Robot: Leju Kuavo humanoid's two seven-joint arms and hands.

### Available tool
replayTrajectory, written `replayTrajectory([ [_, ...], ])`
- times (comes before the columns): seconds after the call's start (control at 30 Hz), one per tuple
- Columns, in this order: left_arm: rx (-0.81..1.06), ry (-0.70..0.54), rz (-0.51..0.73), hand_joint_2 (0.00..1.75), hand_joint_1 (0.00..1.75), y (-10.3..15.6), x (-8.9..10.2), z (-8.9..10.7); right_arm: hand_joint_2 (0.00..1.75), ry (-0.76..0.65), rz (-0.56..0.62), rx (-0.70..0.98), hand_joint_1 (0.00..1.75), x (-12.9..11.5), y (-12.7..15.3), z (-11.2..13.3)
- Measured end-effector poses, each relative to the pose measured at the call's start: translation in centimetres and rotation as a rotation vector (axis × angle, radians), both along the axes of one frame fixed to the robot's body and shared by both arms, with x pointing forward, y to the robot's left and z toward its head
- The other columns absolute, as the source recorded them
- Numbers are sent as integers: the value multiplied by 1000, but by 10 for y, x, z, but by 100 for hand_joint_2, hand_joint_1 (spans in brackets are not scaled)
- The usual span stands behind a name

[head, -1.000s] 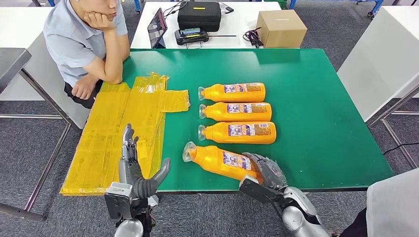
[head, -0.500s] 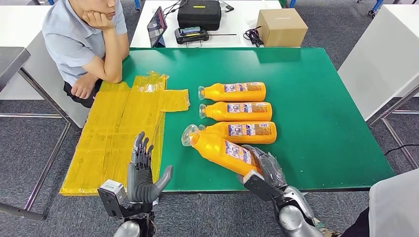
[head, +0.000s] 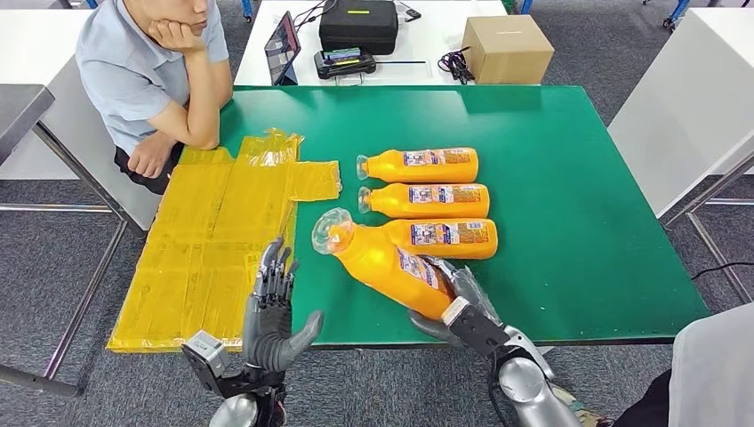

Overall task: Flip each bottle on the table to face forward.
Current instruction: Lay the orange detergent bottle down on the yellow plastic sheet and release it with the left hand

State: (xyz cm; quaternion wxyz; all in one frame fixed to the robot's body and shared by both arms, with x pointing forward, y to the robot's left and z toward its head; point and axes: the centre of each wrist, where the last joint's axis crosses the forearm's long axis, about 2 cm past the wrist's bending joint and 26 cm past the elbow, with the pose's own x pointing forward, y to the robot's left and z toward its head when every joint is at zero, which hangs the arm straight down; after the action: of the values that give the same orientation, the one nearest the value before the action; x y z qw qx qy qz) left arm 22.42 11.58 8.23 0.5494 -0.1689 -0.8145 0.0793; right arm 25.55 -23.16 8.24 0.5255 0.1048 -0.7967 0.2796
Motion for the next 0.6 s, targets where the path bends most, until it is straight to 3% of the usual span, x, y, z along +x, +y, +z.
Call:
replayTrajectory([
  [0.37, 5, -48, -148, 175, 0, -20, 11, 7, 175, 34, 117, 28, 175, 13, 9, 4],
  [0.6, 86, -18, -153, 175, 0, -26, 18, 2, 175, 20, 138, -14, 165, 19, 12, 5],
])
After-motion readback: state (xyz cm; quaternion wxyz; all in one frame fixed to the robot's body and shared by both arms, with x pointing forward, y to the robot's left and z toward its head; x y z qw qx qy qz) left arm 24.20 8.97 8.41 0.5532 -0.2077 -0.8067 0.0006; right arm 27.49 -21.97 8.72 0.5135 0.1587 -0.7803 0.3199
